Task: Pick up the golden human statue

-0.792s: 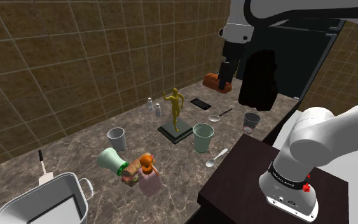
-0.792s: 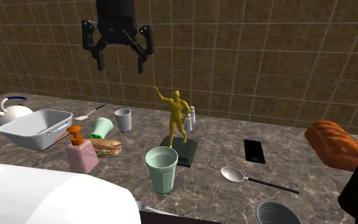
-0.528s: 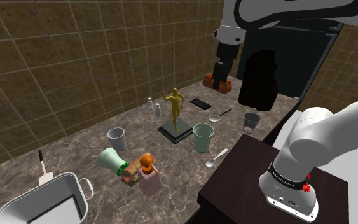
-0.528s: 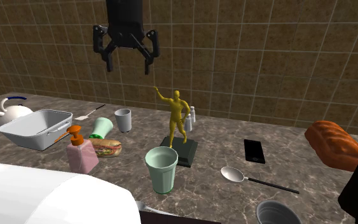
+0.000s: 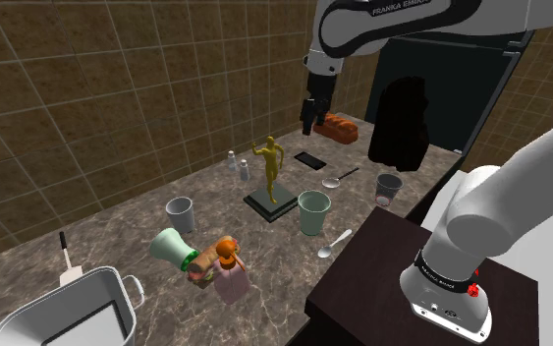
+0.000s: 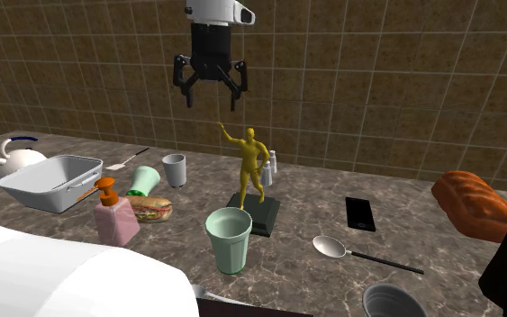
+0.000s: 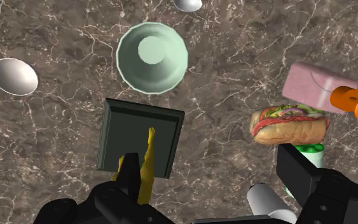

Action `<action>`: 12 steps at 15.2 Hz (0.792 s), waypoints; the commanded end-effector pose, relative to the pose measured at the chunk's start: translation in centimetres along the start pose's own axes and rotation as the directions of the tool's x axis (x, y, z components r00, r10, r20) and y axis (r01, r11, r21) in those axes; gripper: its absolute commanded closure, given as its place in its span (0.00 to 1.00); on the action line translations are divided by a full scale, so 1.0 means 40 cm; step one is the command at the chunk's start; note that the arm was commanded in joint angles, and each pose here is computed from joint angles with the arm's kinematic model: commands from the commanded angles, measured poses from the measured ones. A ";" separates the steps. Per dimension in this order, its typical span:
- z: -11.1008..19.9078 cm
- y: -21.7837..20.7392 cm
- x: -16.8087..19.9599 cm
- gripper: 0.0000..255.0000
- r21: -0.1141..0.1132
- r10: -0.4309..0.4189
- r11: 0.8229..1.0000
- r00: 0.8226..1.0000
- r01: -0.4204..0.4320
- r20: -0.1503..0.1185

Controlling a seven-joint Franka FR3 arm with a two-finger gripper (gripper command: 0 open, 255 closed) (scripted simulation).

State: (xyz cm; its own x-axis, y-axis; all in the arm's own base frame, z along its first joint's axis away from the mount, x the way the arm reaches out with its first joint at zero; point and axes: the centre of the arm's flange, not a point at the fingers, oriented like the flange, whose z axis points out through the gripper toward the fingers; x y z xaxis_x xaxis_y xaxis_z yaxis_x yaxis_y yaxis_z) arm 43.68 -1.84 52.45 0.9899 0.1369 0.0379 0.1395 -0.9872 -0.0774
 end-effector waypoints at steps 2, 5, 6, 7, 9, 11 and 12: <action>0.046 0.035 0.083 0.00 0.001 0.000 1.000 1.000 0.000 -0.004; 0.081 0.071 0.167 0.00 0.002 0.000 1.000 1.000 0.000 -0.007; 0.092 0.083 0.195 0.00 0.003 0.000 1.000 1.000 0.000 -0.008; 0.104 0.096 0.223 0.00 0.003 0.000 1.000 1.000 0.000 -0.009; 0.127 0.120 0.280 0.00 0.004 0.000 1.000 1.000 0.000 -0.011; 0.150 0.144 0.336 0.00 0.005 0.000 1.000 1.000 0.000 -0.013; 0.162 0.156 0.364 0.00 0.005 0.000 1.000 1.000 0.000 -0.014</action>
State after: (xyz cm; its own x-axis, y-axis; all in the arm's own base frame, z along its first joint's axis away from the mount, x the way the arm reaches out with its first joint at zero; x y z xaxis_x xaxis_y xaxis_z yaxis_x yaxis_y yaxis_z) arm 57.93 -4.89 46.87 0.9894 0.1359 0.0506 0.1397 -0.9867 -0.0827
